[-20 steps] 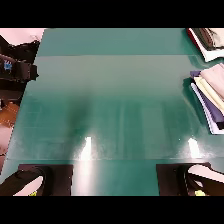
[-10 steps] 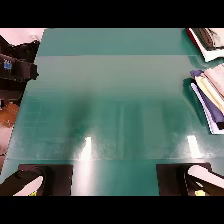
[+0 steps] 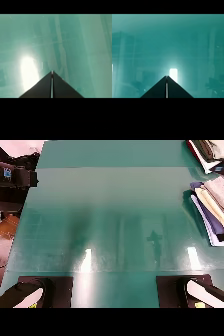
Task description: Fold the shirts.
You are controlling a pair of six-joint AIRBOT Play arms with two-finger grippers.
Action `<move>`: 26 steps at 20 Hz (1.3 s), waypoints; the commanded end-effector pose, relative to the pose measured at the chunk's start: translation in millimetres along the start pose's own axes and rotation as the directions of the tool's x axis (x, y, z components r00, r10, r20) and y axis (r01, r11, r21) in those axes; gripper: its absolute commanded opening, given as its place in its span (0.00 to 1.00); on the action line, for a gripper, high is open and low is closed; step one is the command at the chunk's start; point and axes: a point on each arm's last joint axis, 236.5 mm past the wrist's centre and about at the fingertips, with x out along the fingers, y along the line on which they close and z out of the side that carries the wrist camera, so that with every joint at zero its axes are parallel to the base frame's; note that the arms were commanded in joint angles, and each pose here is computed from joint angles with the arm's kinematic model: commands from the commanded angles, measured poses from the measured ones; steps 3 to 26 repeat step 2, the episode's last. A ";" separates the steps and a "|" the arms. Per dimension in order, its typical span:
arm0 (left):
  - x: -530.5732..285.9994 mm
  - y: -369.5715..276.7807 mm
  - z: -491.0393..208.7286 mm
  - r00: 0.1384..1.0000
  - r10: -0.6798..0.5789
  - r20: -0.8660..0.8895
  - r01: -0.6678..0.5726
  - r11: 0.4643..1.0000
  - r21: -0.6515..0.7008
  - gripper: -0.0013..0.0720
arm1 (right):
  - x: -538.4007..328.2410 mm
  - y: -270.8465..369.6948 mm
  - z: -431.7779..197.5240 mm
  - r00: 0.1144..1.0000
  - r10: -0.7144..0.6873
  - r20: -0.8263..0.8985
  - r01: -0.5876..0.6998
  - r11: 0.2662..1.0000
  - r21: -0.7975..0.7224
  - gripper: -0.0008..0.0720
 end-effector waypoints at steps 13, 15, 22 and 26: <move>0.2 0.0 1.8 1.000 0.000 0.007 0.000 1.000 0.001 0.05 | 13.9 54.0 -14.7 0.995 0.088 -0.042 -0.092 0.991 -0.101 0.03; 0.2 0.0 1.8 1.000 0.000 0.007 0.000 1.000 0.001 0.05 | 13.9 54.0 -14.7 0.995 0.088 -0.042 -0.092 0.991 -0.101 0.03; 0.2 0.0 1.8 1.000 0.000 0.007 0.000 1.000 0.001 0.05 | 13.9 54.0 -14.7 0.995 0.088 -0.042 -0.092 0.991 -0.101 0.03; 0.2 0.0 1.8 1.000 0.000 0.007 0.000 1.000 0.001 0.05 | 13.9 54.0 -14.7 0.995 0.088 -0.042 -0.092 0.991 -0.101 0.03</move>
